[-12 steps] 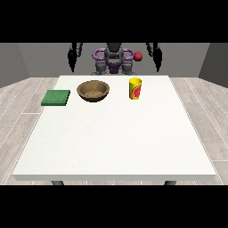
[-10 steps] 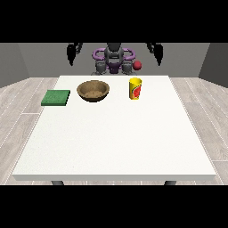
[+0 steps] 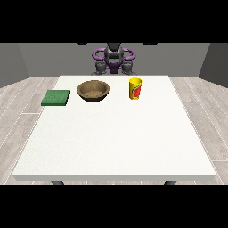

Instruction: Pick the cup and pour the ball into the bowl, then pick the bowl and place it on the pad

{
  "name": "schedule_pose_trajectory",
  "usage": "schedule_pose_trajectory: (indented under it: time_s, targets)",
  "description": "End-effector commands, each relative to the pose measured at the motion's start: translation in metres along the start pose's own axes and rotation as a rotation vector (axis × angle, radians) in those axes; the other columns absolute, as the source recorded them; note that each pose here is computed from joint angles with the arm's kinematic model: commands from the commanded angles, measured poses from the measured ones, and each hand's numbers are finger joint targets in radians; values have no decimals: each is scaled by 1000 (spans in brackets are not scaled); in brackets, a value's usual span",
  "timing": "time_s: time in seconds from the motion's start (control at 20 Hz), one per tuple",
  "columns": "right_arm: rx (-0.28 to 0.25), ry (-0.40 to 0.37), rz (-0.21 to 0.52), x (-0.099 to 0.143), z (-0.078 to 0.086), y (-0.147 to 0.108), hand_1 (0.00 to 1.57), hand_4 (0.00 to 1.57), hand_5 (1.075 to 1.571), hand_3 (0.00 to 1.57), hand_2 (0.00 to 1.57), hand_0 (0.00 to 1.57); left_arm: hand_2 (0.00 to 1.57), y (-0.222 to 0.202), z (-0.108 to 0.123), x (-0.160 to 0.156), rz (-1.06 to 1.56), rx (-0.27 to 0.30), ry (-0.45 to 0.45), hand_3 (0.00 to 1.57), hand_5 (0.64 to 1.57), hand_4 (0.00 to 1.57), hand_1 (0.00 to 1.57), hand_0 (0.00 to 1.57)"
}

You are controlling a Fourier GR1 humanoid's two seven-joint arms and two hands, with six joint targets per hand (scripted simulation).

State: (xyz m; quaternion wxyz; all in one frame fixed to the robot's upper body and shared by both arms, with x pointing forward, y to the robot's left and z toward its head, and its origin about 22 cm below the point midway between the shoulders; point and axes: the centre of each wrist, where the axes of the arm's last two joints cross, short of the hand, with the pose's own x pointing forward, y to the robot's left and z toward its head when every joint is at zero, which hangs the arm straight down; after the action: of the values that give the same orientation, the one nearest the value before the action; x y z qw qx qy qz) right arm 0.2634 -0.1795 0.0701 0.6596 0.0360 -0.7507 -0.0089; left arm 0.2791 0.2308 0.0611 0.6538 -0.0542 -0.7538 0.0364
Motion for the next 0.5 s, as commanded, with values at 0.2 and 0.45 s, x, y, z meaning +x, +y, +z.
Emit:
schedule_pose_trajectory:
  time_s: [0.2,0.45]
  targets:
    - [24,-115,-53,42,-3,55,0,821,1566,476,352,0,0,2,-53,61,55,28,-121,0,1567,0,0,0]
    - [6,-191,-9,40,-23,35,0,802,1566,455,194,0,0,-7,-45,31,22,-21,-203,0,1562,0,0,0]
